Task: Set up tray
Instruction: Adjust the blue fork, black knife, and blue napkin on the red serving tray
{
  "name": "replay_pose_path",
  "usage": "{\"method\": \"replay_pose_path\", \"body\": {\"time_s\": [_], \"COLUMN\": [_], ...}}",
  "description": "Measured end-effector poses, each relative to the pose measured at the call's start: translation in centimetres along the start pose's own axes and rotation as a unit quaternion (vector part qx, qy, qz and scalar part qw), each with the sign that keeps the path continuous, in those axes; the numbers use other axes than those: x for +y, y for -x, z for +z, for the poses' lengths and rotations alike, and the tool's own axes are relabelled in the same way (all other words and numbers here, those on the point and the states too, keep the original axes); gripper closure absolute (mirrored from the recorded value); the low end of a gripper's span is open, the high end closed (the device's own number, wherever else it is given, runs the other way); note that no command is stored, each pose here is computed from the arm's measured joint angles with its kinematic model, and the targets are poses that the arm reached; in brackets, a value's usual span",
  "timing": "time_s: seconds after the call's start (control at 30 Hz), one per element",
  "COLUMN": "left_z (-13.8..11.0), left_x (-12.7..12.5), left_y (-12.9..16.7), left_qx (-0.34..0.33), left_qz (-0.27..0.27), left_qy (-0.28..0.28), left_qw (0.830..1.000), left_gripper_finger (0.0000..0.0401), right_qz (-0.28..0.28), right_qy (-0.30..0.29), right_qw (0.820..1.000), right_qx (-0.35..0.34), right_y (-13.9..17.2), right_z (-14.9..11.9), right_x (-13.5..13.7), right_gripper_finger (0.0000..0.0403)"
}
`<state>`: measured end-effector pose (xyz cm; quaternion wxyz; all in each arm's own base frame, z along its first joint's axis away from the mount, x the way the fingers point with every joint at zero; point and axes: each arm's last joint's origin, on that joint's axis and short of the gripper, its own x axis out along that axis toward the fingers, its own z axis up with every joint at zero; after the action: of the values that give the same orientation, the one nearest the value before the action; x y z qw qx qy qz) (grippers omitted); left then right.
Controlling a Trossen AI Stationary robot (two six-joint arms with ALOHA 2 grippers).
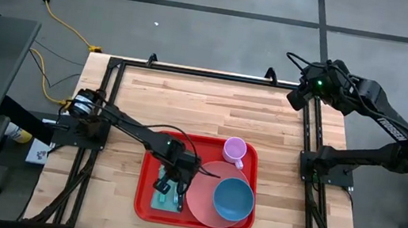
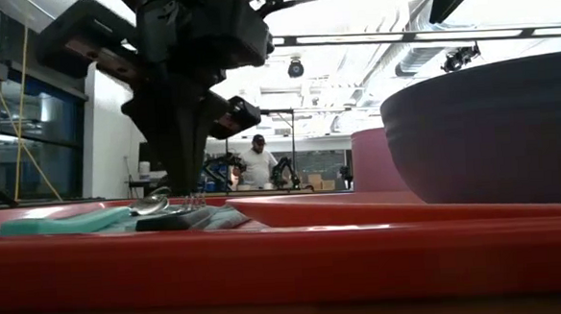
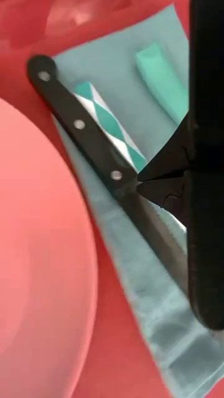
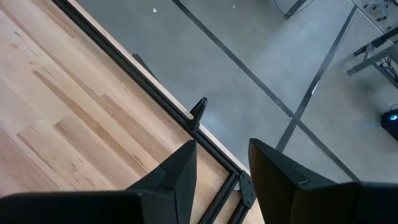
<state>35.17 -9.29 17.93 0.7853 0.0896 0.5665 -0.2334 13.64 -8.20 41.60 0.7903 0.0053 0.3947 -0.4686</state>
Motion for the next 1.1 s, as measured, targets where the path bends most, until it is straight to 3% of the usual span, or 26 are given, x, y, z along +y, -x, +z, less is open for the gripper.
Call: {"method": "replay_pose_path", "body": {"time_s": [0.57, 1.1], "left_z": [-0.2, -0.8], "left_x": [0.5, 0.3], "left_y": [-1.3, -1.3], "left_qx": [0.021, 0.052], "left_qz": [0.035, 0.027], "left_qy": [-0.001, 0.006], "left_qw": [0.999, 0.998], "left_gripper_finger": [0.0393, 0.0393], "right_qz": [0.000, 0.000], "right_qy": [0.001, 0.001], "right_qw": [1.000, 1.000], "right_qx": [0.001, 0.001], "right_y": [0.0, 0.0], "right_z": [0.0, 0.0], "right_x": [0.0, 0.0], "right_gripper_finger": [0.0279, 0.0279]}}
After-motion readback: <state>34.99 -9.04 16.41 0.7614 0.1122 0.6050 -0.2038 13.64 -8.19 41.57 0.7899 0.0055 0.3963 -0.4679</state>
